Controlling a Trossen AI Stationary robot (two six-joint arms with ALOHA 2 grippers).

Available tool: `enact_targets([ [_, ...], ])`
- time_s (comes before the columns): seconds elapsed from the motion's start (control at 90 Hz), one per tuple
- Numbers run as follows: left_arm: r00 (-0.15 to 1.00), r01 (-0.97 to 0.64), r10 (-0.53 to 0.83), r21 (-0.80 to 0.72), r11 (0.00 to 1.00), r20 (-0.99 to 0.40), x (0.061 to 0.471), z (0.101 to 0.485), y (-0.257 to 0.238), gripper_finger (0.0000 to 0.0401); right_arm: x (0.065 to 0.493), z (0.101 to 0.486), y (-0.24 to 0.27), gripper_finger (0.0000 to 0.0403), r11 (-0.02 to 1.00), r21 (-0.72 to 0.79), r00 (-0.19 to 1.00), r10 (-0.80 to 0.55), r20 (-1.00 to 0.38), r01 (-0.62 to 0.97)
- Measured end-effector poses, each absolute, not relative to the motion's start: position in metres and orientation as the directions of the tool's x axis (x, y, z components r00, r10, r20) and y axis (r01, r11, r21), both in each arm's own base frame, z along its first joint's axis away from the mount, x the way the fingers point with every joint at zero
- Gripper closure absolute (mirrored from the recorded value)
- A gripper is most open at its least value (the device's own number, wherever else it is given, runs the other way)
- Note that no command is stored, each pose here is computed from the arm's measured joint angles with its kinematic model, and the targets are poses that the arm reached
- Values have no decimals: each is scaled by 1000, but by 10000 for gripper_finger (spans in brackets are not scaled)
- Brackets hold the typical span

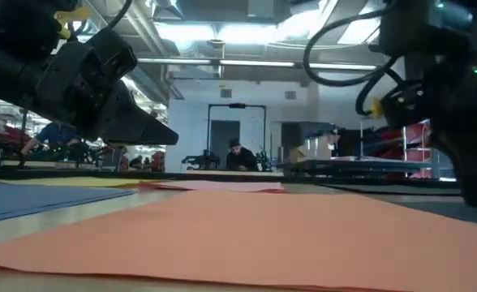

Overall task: Organize paper
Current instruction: Adjust the black paper on the table

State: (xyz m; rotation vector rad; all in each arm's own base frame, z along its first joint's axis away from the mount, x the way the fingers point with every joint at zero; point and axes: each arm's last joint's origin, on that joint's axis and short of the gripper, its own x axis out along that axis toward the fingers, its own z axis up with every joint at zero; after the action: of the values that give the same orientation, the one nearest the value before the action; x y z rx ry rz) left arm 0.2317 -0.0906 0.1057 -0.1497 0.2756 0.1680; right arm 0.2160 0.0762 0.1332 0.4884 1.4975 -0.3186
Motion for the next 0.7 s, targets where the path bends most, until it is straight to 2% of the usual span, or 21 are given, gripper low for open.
enact_targets([
  [0.356,948,-185,144,-124,975,-283,232,106,-91,401,209,132,72,403,756,37,7,43,-999,654],
  [0.7,948,-185,144,-124,975,-283,232,106,-91,401,203,135,72,403,772,-20,-11,-16,-1000,635],
])
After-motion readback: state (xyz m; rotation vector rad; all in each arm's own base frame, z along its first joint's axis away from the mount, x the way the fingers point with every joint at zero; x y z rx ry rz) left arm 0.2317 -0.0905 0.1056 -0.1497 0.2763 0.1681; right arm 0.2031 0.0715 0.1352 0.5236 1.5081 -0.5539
